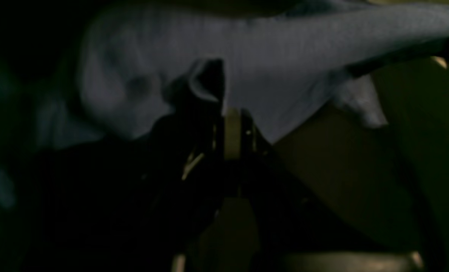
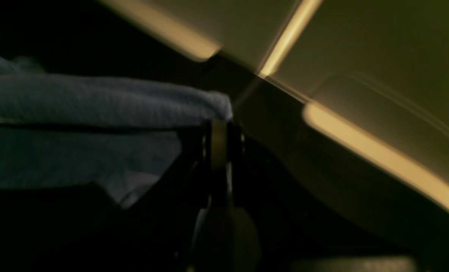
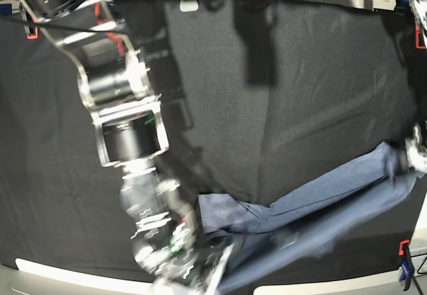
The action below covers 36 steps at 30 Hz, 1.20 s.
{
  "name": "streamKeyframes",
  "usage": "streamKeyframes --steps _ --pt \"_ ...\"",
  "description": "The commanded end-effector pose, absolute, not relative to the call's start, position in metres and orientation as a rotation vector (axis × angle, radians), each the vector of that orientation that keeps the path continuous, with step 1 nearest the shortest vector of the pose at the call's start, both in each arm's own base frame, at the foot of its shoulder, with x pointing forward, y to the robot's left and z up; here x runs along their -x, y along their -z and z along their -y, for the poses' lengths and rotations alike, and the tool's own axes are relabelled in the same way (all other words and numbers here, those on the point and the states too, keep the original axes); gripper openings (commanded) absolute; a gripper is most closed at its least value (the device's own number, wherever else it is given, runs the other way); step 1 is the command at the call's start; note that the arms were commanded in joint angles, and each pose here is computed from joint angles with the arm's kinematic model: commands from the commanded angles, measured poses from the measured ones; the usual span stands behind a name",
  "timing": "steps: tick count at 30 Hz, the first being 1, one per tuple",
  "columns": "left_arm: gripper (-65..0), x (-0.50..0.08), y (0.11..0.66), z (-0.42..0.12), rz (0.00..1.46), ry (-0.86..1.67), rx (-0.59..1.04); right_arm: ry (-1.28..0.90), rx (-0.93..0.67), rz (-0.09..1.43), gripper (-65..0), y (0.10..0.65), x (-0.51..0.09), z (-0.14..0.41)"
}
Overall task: Layout the t-shirt on the table in an organized manner, then fold the t-shirt properly
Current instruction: 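Lift the shirt with both grippers and swing it open across the table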
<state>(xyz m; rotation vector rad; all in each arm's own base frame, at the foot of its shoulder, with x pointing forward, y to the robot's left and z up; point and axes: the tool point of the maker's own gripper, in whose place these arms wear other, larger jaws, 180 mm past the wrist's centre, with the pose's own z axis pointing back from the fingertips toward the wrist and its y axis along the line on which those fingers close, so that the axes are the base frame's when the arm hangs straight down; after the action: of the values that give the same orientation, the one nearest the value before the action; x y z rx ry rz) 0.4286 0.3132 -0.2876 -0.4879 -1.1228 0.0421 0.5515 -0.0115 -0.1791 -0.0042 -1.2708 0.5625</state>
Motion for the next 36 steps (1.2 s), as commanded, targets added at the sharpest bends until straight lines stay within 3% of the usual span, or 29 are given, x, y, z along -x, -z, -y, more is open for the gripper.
streamKeyframes --steps 1,9,14,21,36 --pt "-65.0 -0.446 0.239 -0.321 1.243 0.006 0.468 -0.568 0.002 1.410 -65.0 0.120 -0.555 0.002" --pt "-65.0 -0.469 0.101 -0.341 1.479 0.175 0.322 -0.575 0.044 1.653 -65.0 0.019 -0.524 0.000" --pt "-65.0 -0.452 0.061 -0.374 1.504 0.174 0.233 -0.566 0.069 1.613 -65.0 0.023 -0.514 0.006" --pt "-65.0 -0.416 0.131 -0.385 1.322 0.081 0.345 -0.555 0.084 1.431 -65.0 0.107 -0.487 0.026" --pt "-65.0 -0.275 0.318 -0.396 0.952 -0.210 0.420 -0.452 0.166 1.081 -65.0 0.244 -0.341 0.119"
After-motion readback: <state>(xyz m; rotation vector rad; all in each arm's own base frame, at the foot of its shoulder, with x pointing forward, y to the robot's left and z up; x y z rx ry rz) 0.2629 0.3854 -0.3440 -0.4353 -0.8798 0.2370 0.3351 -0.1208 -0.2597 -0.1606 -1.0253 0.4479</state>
